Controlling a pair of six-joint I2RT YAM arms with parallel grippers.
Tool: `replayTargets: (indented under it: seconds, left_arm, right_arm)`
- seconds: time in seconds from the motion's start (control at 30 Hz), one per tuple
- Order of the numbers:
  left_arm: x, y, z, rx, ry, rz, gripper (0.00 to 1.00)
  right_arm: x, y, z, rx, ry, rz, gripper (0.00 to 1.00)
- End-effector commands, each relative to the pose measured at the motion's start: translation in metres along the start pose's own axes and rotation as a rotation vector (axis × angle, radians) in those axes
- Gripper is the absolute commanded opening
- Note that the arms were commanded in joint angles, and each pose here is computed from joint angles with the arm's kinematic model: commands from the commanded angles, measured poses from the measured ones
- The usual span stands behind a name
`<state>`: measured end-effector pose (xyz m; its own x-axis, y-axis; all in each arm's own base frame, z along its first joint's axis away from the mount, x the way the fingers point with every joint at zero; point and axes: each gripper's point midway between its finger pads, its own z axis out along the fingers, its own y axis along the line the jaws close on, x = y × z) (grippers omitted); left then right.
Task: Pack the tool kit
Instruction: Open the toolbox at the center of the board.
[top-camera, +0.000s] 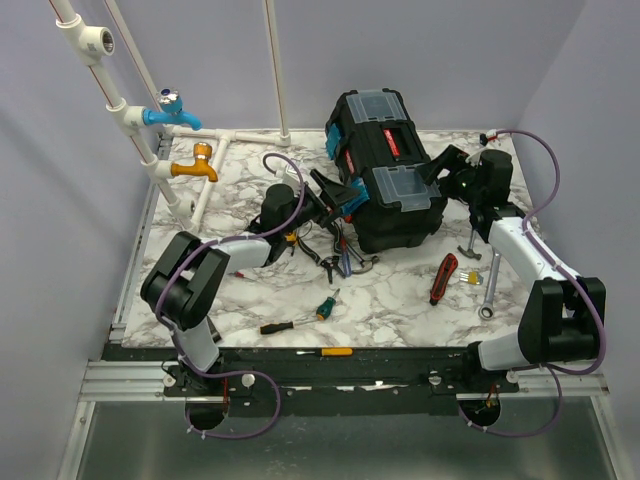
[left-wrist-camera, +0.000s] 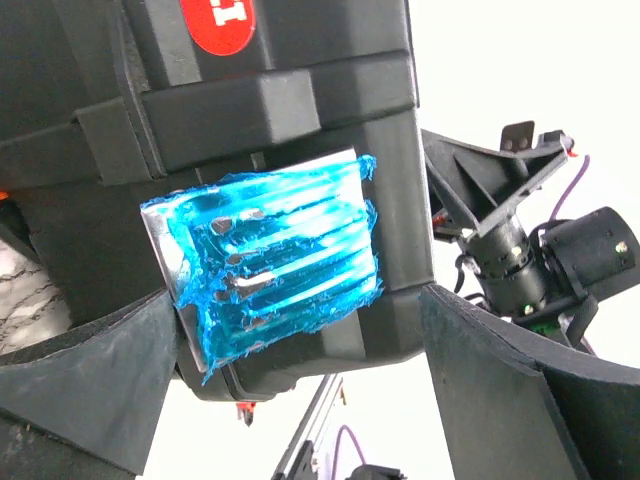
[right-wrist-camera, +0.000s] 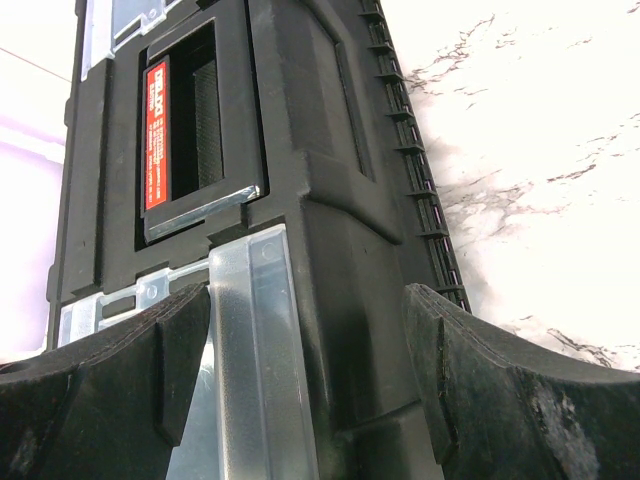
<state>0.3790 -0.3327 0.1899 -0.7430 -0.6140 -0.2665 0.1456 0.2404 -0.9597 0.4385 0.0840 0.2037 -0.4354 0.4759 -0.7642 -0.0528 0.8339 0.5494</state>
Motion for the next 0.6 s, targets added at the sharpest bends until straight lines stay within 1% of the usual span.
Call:
replayTargets:
  seconds: [0.0, 0.1, 0.23, 0.3, 0.37, 0.5, 0.57]
  left_arm:
    - [-0.01, -0.05, -0.011, 0.19, -0.007, 0.067, 0.98]
    - [-0.007, -0.056, -0.012, 0.201, 0.018, 0.063, 0.98]
    - [-0.007, -0.037, -0.018, 0.086, 0.006, 0.11, 0.99]
    - [-0.012, -0.03, -0.026, 0.023, -0.022, 0.161, 0.98]
    - [-0.022, -0.021, -0.037, -0.078, -0.065, 0.217, 0.98]
    - [-0.049, -0.012, -0.064, -0.252, -0.189, 0.366, 0.99]
    - [-0.058, -0.014, -0.07, -0.327, -0.202, 0.427, 0.99]
  right_arm:
    - [0.076, -0.033, -0.012, 0.1, 0.256, 0.004, 0.83]
    - [0.074, -0.033, -0.012, 0.1, 0.252, 0.0, 0.83]
    - [0.072, -0.033, -0.014, 0.106, 0.244, -0.004, 0.83]
    - [0.072, -0.032, -0.014, 0.104, 0.244, -0.003, 0.83]
    - [0.072, -0.032, -0.014, 0.101, 0.245, -0.003, 0.83]
    - [0.07, -0.031, -0.015, 0.102, 0.24, -0.005, 0.83]
    - [0.069, -0.031, -0.015, 0.102, 0.238, -0.003, 0.83]
